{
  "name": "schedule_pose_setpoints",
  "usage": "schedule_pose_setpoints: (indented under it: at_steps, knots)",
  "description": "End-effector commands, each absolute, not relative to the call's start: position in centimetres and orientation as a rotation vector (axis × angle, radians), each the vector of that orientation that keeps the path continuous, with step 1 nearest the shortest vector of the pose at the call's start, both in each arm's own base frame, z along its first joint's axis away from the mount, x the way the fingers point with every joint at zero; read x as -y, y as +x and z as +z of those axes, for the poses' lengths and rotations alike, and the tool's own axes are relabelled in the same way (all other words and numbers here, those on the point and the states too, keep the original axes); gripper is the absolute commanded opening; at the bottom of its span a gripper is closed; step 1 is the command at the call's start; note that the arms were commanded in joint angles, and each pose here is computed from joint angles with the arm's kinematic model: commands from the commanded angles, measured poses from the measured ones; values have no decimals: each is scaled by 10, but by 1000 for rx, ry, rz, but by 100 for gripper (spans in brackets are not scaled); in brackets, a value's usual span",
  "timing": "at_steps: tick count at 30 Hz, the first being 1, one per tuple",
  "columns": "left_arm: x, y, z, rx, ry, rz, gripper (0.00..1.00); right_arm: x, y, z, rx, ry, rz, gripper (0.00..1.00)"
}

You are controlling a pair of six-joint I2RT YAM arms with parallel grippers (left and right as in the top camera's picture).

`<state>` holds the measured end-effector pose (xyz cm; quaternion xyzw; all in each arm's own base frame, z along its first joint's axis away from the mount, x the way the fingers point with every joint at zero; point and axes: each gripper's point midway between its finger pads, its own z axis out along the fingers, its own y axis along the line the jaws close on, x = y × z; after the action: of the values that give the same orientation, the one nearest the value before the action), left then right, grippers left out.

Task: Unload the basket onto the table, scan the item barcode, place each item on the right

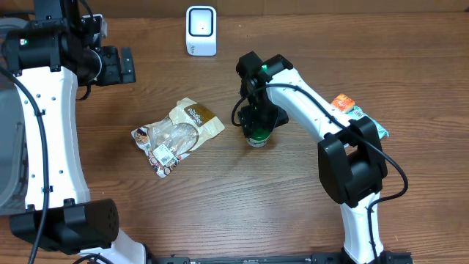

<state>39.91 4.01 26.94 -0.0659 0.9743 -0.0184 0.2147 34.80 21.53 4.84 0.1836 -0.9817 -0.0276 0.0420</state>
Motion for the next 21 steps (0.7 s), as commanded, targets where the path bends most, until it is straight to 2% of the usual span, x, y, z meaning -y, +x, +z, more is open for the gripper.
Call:
schedule_pose_setpoints:
  at_steps: [1,3,16,18,19,21]
  knots:
    - [-38,400,266,-2712,-157,-58,100,-213,344,54,3010,560,-78,70]
    - [-38,400,266,-2712,-157,-58,99,-212,345,55,3011,556,-79,66]
    - [-38,400,266,-2712,-157,-58,99,-215,350,80,3026,559,-88,63]
    - [-38,400,266,-2712,-157,-58,99,-217,353,83,3040,564,-96,66]
    - [-38,400,266,-2712,-157,-58,100,-217,354,83,3045,565,-99,73]
    - [-38,400,266,-2712,-157,-58,100,-218,356,82,3049,566,-101,80]
